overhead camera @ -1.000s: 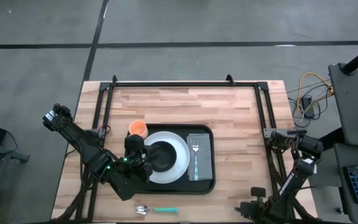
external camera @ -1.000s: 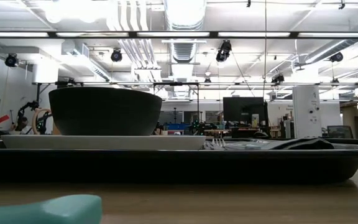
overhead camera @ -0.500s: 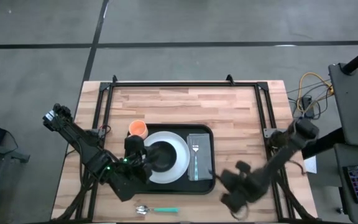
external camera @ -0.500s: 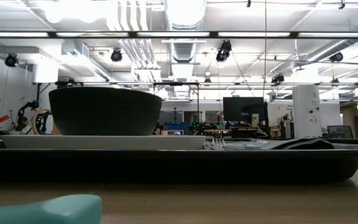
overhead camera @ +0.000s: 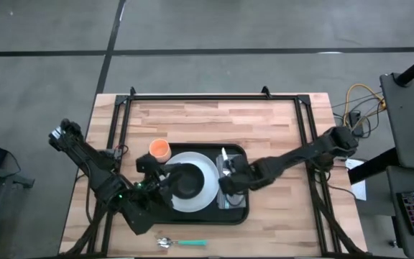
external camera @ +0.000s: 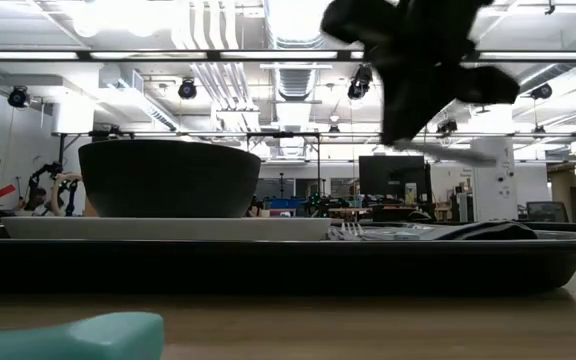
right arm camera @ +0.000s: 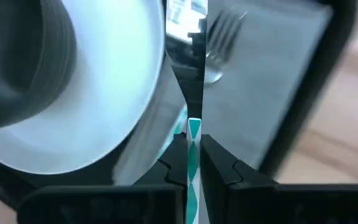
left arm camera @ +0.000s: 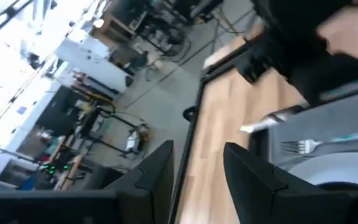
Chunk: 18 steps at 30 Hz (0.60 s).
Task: Set up tray
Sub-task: Put the green table knife to the right of the green fork on the gray table napkin on the black serving tray
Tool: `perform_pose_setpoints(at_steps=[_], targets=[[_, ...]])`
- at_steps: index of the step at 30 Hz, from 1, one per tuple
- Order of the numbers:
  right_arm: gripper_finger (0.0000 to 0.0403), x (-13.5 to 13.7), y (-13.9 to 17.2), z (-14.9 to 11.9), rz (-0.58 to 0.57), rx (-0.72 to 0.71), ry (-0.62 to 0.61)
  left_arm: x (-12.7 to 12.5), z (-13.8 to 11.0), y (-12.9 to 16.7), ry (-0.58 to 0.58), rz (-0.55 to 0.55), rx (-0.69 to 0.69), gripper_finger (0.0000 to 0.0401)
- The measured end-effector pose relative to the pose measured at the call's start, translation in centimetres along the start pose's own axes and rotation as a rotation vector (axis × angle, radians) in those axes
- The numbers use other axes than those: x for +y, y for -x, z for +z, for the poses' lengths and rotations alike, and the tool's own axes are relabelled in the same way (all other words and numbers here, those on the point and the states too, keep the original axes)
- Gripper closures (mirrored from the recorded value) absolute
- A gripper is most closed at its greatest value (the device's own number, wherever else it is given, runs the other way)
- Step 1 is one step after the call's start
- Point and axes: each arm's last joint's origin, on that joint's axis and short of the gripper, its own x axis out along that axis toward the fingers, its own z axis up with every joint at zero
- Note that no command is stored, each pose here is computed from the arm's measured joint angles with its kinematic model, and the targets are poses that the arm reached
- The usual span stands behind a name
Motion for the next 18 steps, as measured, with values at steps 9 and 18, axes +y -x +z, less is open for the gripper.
perform_pose_setpoints(at_steps=[9,18], targets=[[0.0392,1.2,-2.4,1.7,0.041,0.046,-0.131,6.2,-2.7,2.4,0.146,-0.225,0.002,0.0281],[0.0392,-0.1,-2.5,1.4,-0.086,0.057,-0.251,8.8,-10.2,4.5,0.125,-0.478,-0.065,0.0281]])
